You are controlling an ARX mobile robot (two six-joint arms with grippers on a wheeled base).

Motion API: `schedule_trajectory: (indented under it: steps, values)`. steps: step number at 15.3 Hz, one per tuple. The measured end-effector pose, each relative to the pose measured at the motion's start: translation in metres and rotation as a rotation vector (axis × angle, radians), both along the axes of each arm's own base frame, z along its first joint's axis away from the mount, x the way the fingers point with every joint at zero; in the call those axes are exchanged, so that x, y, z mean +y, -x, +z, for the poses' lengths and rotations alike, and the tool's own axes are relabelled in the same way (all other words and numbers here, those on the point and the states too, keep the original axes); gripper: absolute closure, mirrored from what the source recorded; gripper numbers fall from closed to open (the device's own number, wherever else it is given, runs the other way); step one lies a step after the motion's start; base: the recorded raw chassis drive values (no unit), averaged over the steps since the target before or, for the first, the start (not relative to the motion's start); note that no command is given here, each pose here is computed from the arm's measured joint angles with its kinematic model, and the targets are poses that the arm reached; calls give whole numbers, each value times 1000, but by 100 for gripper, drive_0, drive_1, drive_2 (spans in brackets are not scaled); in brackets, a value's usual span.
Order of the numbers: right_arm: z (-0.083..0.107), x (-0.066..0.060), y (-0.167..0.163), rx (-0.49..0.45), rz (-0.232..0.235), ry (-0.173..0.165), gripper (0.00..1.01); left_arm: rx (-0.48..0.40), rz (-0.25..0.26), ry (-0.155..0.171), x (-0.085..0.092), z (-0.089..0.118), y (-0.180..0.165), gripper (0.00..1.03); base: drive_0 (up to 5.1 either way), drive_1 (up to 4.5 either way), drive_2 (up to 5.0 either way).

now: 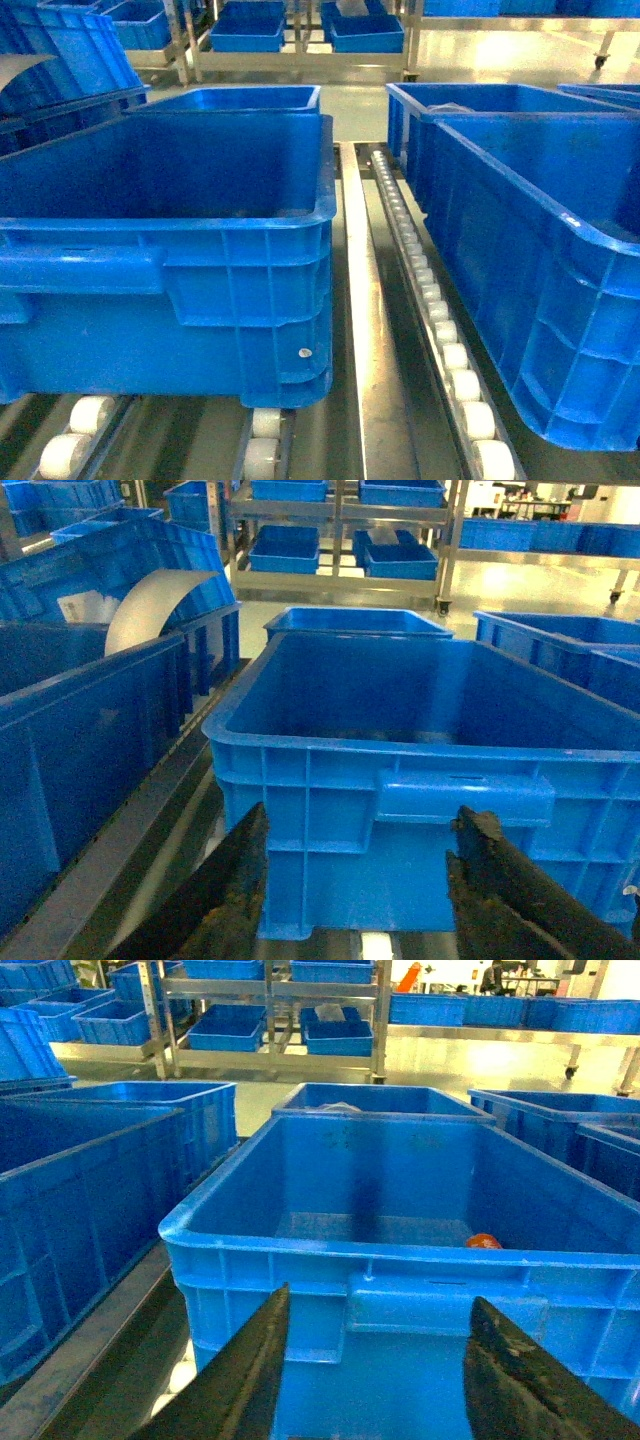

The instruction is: Sort blue parts and orange caps into right shelf containers

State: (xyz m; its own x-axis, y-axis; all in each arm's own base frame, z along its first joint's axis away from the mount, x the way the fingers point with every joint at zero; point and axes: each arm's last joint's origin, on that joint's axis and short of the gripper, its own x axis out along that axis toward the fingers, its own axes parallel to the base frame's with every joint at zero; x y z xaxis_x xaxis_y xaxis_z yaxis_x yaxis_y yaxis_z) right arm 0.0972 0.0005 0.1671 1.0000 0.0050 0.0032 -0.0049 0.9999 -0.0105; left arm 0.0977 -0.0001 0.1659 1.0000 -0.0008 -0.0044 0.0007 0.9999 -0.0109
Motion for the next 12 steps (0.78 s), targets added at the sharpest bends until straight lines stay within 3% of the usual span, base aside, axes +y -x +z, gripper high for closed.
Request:
schedule_trajectory:
  steps: [1, 5, 12]
  values:
    - [0, 0, 0, 0, 0, 0, 38, 0, 0, 0, 0, 0, 0, 37, 0, 0, 0]
    - [0, 0, 0, 0, 0, 0, 1, 0, 0, -1, 0, 0, 0, 3, 0, 0, 0]
    - [0, 0, 0, 0, 0, -1, 3, 0, 0, -1, 0, 0, 0, 5, 0, 0, 0]
